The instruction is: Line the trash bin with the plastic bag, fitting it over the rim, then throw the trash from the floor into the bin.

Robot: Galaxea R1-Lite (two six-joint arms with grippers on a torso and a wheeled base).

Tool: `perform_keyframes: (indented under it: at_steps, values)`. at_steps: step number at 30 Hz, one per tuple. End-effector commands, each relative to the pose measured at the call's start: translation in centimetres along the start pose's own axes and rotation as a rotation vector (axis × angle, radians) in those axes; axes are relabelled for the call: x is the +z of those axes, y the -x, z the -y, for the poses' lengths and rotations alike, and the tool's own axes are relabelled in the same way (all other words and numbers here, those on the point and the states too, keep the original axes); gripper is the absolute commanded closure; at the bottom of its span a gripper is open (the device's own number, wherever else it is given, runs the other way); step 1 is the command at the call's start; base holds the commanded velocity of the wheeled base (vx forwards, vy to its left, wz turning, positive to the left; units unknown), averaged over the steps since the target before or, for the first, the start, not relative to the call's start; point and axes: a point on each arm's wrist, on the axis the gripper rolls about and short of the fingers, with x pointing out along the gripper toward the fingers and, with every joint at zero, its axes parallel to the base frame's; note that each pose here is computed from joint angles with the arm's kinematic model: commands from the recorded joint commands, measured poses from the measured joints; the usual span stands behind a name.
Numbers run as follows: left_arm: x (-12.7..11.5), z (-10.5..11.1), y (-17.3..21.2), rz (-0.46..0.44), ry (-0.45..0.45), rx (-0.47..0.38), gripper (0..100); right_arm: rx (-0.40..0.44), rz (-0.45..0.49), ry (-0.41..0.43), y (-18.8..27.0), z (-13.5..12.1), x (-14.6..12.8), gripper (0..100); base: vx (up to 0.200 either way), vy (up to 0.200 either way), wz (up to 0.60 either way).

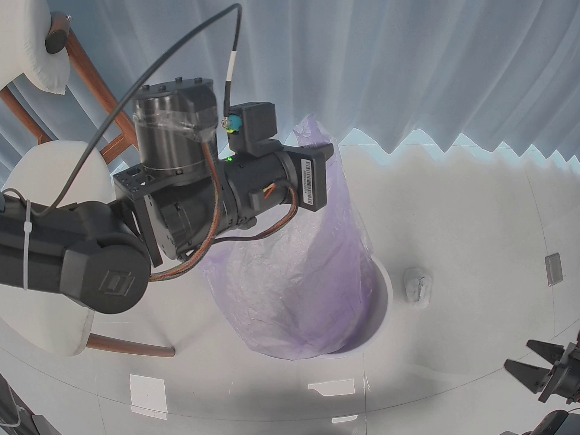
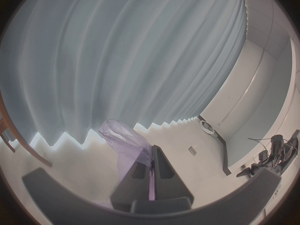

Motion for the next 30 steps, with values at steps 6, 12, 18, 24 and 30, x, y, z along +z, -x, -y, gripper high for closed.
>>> perform_keyframes:
  at_steps: [6,12,18,24,30]
  values:
    - [0.1,0.2,0.3,0.007,-0.027,-0.005,100,0.220,-0.517,0.044,-11.4,-3.4,-0.2,0,0.000,0.000,0.00]
    - [-0.1,0.8,0.1,0.003,-0.028,-0.023,100,0.255,-0.570,0.077,-15.2,-4.7,-1.4,0,0.000,0.000,0.00]
    - [-0.3,1.8,0.1,-0.003,-0.028,-0.051,100,0.317,-0.580,0.128,-19.7,-6.8,-3.0,0,0.000,0.000,0.00]
    - [-0.9,2.7,-0.3,-0.011,-0.026,-0.078,100,0.392,-0.553,0.152,-24.3,-9.4,-5.3,100,0.000,0.000,0.00]
    - [-1.4,2.6,-0.4,-0.023,-0.026,-0.075,100,0.407,-0.552,0.099,-26.2,-12.2,-7.2,100,0.000,0.000,0.00]
